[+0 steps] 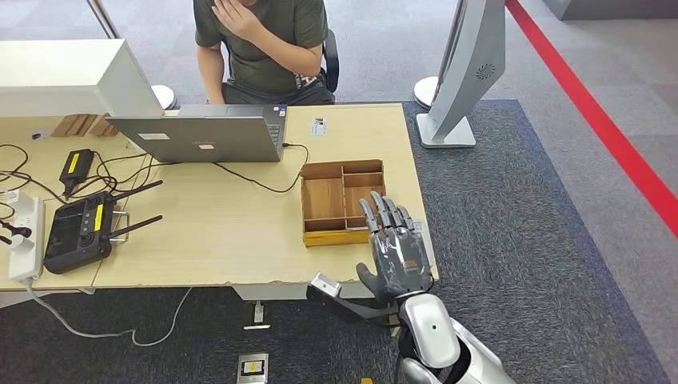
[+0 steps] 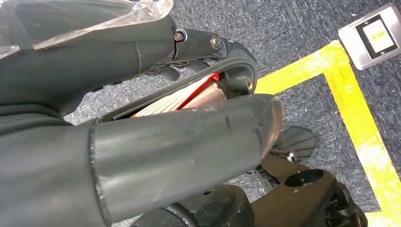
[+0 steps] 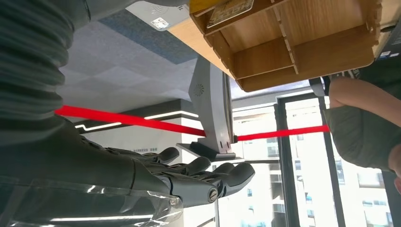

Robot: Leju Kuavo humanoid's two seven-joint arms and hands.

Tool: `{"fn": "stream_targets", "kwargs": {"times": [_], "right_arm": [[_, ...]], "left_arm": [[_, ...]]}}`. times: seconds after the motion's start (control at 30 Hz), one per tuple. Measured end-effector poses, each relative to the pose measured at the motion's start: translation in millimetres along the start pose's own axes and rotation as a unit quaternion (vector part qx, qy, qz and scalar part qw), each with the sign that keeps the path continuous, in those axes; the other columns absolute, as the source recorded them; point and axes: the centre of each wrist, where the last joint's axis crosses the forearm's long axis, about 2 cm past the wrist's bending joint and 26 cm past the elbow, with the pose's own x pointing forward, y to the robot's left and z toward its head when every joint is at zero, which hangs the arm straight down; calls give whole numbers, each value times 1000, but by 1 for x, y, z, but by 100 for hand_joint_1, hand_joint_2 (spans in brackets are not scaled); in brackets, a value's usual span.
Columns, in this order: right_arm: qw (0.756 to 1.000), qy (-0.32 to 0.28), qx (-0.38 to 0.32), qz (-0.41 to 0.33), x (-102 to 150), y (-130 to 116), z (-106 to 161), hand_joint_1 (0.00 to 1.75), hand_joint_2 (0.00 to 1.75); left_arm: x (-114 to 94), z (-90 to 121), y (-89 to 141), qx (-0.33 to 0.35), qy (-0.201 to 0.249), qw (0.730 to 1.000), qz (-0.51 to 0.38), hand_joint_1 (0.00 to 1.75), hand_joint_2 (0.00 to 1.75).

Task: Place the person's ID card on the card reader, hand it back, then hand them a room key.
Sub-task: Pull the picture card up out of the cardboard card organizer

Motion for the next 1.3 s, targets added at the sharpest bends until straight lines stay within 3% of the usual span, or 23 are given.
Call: {"fn": "stream_targets", "kwargs": {"times": [0.73,1.3], "right_arm": [[999,10,25,-16,19,-3,-27,0,175],[998,32,46,5,21,29,-68,0,175]], "left_arm": [[0,0,0,-6,4,1000,8,0,0],[0,0,1,-6,11,1000,12,0,0]]}}
